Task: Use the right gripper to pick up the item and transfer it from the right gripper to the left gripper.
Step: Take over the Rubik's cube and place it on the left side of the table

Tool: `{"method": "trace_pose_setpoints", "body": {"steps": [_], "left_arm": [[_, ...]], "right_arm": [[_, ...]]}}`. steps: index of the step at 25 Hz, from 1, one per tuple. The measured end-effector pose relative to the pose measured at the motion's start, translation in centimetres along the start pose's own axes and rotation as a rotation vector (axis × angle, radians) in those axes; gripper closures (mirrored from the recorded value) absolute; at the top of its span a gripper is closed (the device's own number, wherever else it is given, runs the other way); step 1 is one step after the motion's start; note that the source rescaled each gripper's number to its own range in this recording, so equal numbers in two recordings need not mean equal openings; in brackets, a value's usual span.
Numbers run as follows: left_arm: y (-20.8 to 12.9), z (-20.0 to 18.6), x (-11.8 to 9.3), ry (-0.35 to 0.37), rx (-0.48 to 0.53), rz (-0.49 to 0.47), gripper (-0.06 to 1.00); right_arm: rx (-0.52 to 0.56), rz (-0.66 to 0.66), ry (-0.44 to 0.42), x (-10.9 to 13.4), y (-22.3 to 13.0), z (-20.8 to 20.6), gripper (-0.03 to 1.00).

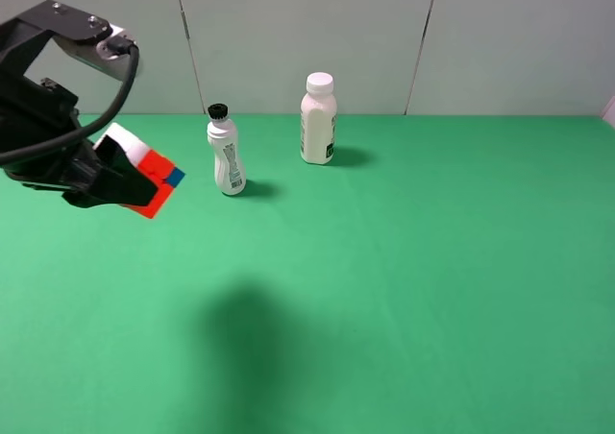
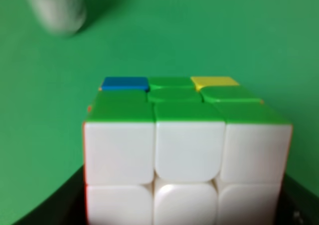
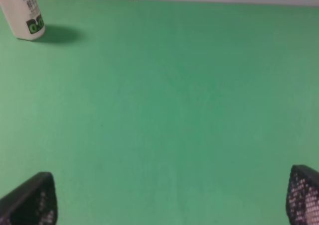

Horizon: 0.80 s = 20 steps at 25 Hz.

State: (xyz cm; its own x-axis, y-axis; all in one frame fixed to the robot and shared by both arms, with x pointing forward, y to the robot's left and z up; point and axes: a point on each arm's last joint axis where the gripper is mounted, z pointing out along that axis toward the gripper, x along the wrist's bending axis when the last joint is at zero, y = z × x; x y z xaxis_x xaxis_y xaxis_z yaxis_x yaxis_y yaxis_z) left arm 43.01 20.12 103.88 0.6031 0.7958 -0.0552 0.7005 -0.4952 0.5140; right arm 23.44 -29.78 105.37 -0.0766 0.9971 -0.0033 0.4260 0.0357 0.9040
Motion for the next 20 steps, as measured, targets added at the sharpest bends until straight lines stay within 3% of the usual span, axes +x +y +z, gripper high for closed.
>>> {"method": "trace_pose_setpoints", "body": {"steps": [4,8,20], "left_arm": [[-0.7,-0.2,1.0,0.107,0.078,-0.057,0.94],[-0.9,-0.3,1.6,0.178,0.094,-0.119,0.94],[-0.5,3.6,2.4,0.181,0.185,-0.152,0.94]], "right_arm": [[0.000,0.000,0.000,0.0,0.0,0.0,-0.03],[0.000,0.000,0.000,0.0,0.0,0.0,-0.03],[0.000,0.000,0.000,0.0,0.0,0.0,-0.03]]}}
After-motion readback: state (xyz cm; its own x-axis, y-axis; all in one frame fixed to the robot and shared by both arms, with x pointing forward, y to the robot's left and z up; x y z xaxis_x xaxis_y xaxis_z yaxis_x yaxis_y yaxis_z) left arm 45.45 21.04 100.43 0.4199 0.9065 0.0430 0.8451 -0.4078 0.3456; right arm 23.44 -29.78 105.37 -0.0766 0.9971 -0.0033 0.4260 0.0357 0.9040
